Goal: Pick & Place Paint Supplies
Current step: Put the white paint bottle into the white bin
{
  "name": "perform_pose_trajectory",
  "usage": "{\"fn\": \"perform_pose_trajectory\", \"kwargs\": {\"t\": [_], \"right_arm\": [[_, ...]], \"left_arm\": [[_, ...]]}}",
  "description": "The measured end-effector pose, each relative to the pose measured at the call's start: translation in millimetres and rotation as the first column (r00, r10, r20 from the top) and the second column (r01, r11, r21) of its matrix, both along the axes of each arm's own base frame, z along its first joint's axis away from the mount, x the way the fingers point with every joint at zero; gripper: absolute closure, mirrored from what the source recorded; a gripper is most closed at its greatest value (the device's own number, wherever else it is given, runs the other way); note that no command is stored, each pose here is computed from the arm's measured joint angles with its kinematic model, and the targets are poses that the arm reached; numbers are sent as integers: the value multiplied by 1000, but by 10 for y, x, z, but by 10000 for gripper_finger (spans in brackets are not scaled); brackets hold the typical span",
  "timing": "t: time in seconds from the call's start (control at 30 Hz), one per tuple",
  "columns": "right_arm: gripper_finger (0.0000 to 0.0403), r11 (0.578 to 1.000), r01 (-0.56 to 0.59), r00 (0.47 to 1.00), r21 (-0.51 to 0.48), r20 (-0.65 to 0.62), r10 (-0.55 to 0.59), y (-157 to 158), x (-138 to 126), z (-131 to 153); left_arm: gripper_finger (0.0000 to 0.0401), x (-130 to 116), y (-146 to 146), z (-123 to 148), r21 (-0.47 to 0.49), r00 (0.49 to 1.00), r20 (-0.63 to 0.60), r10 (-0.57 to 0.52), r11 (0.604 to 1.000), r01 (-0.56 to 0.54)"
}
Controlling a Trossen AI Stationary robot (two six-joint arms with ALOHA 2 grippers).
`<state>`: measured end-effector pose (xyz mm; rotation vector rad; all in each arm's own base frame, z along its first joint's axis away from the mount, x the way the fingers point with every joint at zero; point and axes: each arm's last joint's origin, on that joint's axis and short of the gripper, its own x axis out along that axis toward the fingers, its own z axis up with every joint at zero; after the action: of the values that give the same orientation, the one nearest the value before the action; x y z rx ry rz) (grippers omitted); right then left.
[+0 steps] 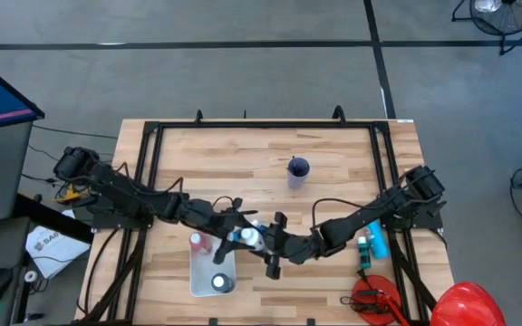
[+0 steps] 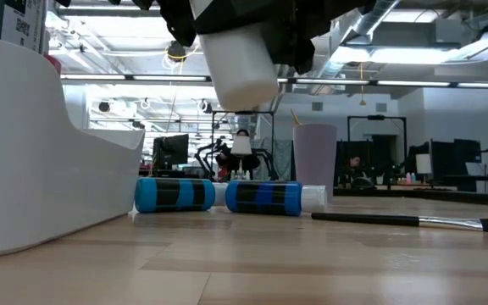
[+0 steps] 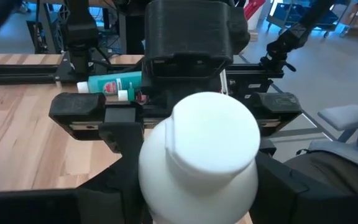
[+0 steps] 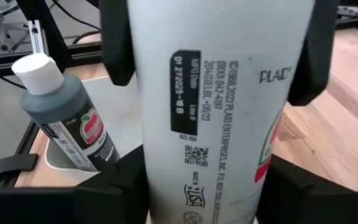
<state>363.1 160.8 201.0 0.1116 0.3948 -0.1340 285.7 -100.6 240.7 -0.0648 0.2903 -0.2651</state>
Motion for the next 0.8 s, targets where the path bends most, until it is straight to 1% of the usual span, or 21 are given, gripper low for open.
{"fn": "perform_pose_trajectory", "kwargs": {"t": [0.1, 0.17, 0.3, 0.37, 0.47, 0.57, 0.63, 0.73, 0.8], "right_arm": [[166, 1000, -13, 1000, -15, 11, 13, 30, -20, 43], [152, 999, -24, 1000, -25, 18, 24, 51, -37, 77], [134, 996, -49, 999, -78, 18, 51, 72, -61, 112], [130, 993, -60, 998, -101, 8, 61, 66, -66, 114], [127, 990, -75, 997, -121, -3, 75, 68, -96, 155], [127, 982, -96, 994, -161, -60, 87, 73, -130, 105], [127, 979, -105, 993, -173, -78, 92, 81, -147, 96], [127, 974, -118, 989, -196, -110, 98, 78, -167, 81], [127, 975, -115, 988, -190, -119, 93, 75, -173, 68]], "left_arm": [[206, -66, 16, 36, -18, 999, -36, 19, 1000, -20], [206, -132, 31, 69, -13, 997, -61, 44, 999, -45], [206, -274, 41, 175, -15, 990, -78, 115, 993, -116], [206, -346, 26, 211, -20, 988, -91, 126, 992, -128], [206, -463, -1, 314, -54, 988, -76, 132, 989, -136], [206, -600, -16, 381, -61, 985, -89, 149, 986, -155], [206, -681, -10, 434, -67, 980, -96, 171, 982, -178], [206, -743, -18, 603, -54, 967, -100, 233, 970, -239], [206, -756, -34, 679, -23, 958, -116, 263, 963, -268]]}}
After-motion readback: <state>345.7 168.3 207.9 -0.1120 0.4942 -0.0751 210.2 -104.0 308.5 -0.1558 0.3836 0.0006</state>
